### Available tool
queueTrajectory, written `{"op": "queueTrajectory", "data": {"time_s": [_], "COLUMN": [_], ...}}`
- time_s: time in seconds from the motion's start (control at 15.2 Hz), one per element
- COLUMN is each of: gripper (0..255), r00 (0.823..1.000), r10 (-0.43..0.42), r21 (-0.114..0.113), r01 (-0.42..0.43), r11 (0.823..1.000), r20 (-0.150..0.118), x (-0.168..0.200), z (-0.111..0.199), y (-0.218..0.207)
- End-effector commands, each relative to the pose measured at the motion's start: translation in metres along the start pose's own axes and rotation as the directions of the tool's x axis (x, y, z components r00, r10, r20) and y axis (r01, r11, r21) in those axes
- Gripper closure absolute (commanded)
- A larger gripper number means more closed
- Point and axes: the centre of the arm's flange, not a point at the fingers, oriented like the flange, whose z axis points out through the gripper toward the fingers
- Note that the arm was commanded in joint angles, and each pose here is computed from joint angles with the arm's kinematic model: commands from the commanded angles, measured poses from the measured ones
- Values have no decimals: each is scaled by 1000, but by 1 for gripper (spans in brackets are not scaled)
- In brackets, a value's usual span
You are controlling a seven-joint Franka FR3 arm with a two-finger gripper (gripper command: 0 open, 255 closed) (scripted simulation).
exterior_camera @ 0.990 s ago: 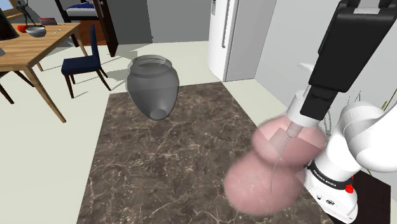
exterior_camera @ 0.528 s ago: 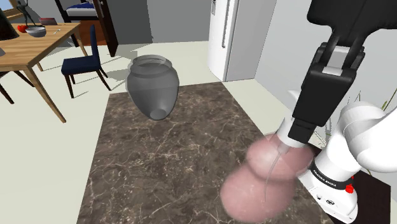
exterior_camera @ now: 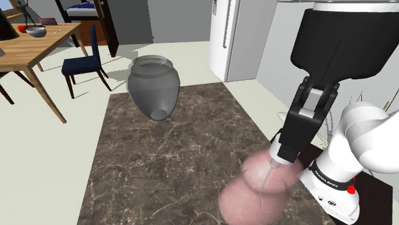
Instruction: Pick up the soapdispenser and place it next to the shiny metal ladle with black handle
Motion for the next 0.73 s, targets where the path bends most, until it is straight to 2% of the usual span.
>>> {"op": "queueTrajectory", "data": {"time_s": [0.0, 0.33, 0.4, 0.66], "gripper": [255, 255, 0, 0], "r00": [1000, 1000, 1000, 1000], "r10": [0, 0, 0, 0], "r21": [1, 1, 1, 1], "r01": [0, 0, 0, 0], "r11": [1000, 1000, 1000, 1000], "r20": [-1, -1, -1, -1], "x": [0, 0, 0, 0], "z": [1, 1, 1, 1], "y": [0, 0, 0, 0]}}
